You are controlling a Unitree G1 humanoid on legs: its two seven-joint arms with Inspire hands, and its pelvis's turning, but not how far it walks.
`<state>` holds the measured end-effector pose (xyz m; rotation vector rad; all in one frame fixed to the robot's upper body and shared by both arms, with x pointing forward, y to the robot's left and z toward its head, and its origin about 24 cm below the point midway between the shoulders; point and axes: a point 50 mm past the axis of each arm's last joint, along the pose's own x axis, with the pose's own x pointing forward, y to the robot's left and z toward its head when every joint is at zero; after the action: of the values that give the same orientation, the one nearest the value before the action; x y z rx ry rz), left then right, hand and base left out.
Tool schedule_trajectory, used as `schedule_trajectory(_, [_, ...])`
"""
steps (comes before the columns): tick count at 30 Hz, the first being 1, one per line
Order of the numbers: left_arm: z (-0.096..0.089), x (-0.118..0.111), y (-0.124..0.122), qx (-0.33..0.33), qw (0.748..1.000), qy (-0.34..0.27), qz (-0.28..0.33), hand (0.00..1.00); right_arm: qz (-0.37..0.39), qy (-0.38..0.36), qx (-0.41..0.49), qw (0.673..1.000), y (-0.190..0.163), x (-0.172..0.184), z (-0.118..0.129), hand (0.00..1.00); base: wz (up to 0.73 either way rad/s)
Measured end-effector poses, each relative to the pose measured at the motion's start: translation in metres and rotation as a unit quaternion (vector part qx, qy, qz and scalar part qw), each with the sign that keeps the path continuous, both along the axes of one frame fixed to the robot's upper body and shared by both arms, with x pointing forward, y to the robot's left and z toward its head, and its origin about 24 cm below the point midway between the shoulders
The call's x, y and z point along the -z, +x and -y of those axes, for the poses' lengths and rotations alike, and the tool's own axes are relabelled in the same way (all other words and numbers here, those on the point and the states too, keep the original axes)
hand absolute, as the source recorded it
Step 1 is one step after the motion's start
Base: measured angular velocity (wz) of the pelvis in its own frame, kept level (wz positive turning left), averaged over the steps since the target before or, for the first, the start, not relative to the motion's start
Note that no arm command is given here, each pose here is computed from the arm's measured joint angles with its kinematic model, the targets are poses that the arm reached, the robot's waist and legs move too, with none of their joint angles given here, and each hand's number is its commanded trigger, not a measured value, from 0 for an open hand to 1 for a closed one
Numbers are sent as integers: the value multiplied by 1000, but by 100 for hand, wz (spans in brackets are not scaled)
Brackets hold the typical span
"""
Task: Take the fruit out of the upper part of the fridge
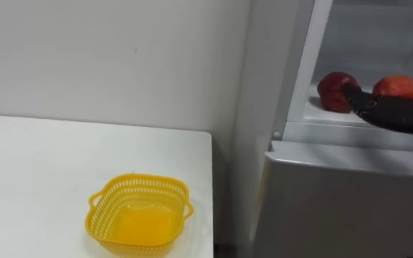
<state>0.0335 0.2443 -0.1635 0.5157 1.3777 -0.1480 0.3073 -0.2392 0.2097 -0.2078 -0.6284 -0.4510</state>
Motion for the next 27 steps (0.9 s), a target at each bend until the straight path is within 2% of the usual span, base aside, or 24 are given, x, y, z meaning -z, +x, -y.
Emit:
schedule_trajectory(16, [-3,-1,5,10,1000,3,-5,0,-29,-50,15,998,7,1,5,0,5])
schedule_trajectory(27, [-5,-2,5,15,1000,-2,-11,0,-47,-55,13,997,18,0,8,0,0])
